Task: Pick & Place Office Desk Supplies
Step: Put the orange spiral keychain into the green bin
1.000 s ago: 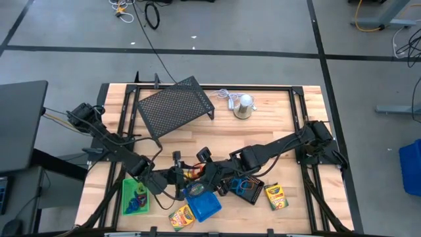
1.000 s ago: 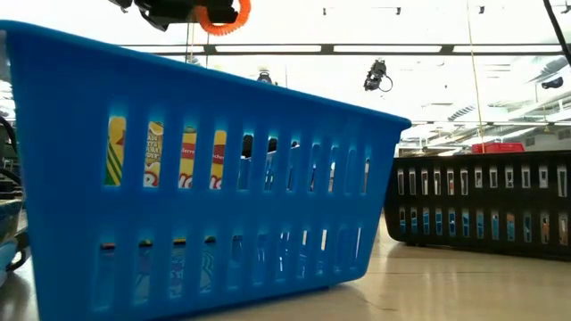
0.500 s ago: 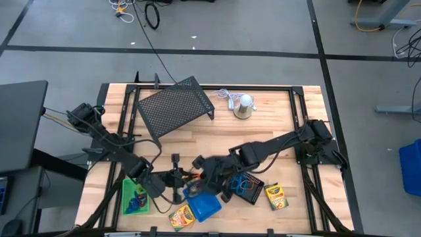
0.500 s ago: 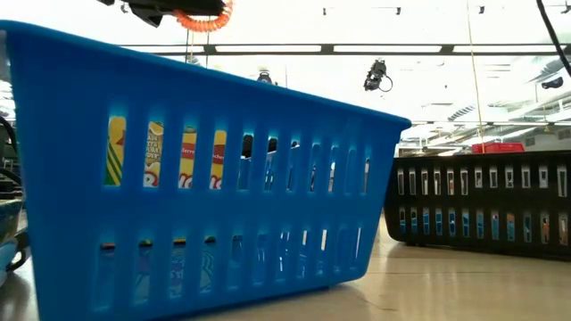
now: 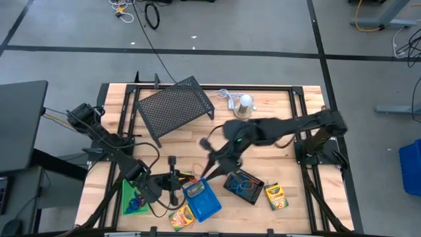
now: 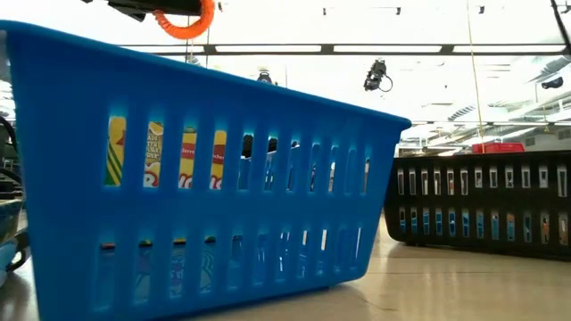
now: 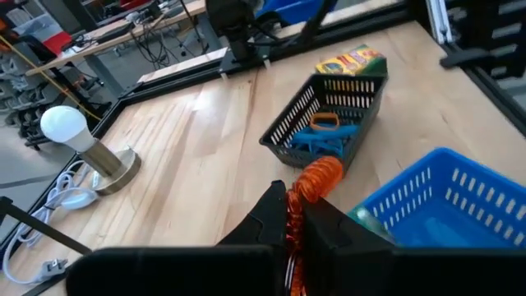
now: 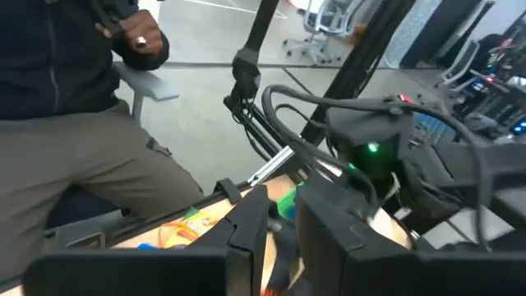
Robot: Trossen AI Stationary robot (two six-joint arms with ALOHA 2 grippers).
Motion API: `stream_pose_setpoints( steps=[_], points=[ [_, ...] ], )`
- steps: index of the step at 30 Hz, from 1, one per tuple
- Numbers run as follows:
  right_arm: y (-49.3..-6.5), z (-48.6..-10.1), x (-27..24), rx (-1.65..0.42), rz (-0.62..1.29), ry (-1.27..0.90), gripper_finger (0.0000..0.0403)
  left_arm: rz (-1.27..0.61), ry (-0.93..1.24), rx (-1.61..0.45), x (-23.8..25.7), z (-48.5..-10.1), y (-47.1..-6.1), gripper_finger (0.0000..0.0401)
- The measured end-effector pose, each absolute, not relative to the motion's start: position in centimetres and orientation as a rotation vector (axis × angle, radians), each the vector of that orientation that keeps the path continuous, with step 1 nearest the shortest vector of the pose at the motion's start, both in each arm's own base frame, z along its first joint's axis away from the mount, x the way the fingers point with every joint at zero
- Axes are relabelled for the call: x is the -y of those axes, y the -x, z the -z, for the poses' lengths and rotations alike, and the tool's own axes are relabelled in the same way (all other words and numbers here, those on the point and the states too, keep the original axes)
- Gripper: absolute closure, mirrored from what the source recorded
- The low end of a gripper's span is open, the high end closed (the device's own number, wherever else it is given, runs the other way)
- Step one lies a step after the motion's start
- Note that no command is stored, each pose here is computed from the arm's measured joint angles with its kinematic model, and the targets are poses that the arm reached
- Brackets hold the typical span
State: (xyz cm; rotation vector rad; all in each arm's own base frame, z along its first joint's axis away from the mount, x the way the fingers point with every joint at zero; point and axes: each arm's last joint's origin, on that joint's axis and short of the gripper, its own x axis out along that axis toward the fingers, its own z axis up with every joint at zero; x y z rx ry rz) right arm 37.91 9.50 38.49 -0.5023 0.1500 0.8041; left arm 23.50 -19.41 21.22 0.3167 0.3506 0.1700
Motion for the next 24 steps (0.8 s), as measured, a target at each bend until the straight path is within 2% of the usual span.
stream_pose_setpoints(
  steps=[4, 8, 16, 20, 24],
  points=[
    [-33.8, -38.8, -8.2, -0.111, -0.741, 0.506, 0.0346, -0.149, -0.337, -0.369, 20.1, -20.9, -22.7, 0.0389],
    [-28.8, -37.9, -7.0, -0.078, -0.596, 0.471, 0.0361, -0.137, -0.337, -0.381, 20.5, -20.7, -22.0, 0.0389],
    [-22.2, -28.7, -6.3, -0.179, -0.306, 0.287, 0.0373, -0.014, -0.292, -0.500, 21.3, -19.6, -20.5, 0.0389],
    [-20.6, -24.1, -7.0, -0.184, -0.270, 0.195, 0.0373, 0.028, -0.237, -0.585, 21.7, -19.1, -19.0, 0.0389],
    [-19.7, -21.9, -7.5, -0.155, -0.277, 0.156, 0.0373, 0.064, -0.185, -0.589, 22.0, -20.1, -17.1, 0.0389]
  ],
)
